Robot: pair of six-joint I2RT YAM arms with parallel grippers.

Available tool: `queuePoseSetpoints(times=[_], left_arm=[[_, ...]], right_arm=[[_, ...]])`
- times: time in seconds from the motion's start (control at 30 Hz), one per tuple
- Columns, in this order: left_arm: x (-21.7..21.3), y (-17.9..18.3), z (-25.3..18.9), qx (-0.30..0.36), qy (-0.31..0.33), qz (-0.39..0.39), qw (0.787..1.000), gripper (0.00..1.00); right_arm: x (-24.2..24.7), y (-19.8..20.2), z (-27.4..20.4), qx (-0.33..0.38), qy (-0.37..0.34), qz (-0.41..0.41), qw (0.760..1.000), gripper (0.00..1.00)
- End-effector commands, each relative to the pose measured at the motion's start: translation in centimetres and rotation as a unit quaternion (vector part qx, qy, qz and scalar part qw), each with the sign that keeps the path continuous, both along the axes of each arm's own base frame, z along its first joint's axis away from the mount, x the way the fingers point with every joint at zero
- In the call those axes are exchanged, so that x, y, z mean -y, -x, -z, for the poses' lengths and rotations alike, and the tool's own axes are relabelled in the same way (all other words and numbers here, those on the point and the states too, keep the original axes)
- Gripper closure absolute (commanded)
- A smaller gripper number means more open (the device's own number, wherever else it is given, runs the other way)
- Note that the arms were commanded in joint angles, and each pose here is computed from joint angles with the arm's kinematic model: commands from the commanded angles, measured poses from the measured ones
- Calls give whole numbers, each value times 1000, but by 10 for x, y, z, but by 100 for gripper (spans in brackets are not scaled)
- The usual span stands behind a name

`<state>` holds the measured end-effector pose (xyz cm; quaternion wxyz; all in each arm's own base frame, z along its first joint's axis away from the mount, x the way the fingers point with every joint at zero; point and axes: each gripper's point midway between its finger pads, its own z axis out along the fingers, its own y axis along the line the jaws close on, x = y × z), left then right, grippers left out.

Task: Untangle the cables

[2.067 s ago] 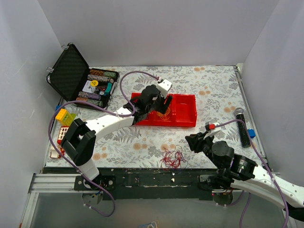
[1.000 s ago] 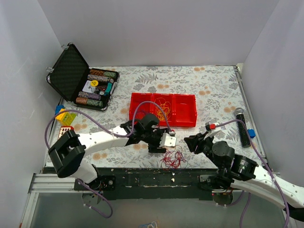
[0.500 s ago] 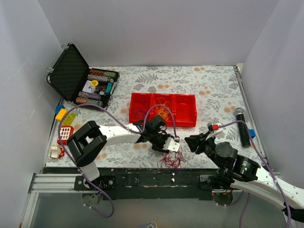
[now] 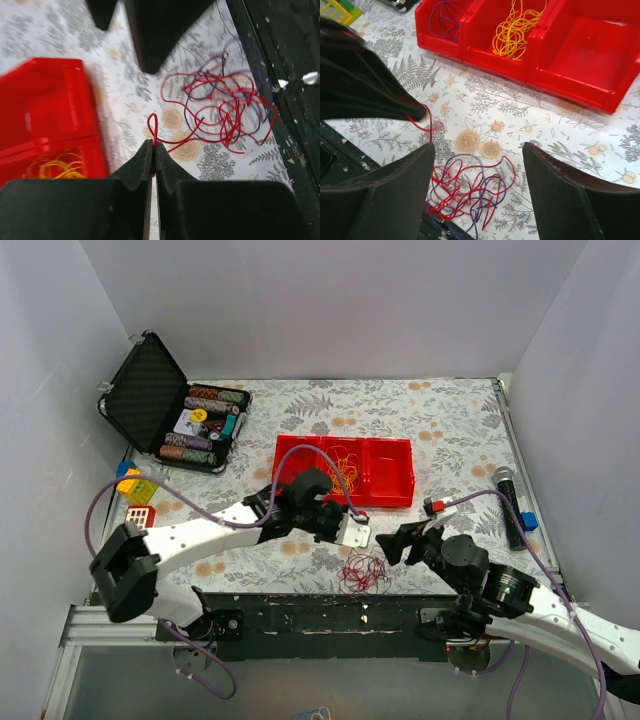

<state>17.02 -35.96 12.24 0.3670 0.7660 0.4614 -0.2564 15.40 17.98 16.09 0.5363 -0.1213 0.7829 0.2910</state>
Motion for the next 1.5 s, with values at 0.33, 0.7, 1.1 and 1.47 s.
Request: queuePoseSetpoints(times=[0.33,0.7,1.1,1.47], left_arm=[[-15,11,-165,8,165,-75,983,100],[-9,22,-240,-9,234,-66,970,100],[-19,23,-386,80,367,-54,925,100],[-61,32,-549,201,544,-64,812,100]], right_arm=[[-75,-8,-82,87,-64,-100,989,11],[-117,-19,-101,99,-64,-128,985,21],[-115,-10,-3,-2,-36,-122,992,43],[-90,11,74,-88,-6,-115,989,44]])
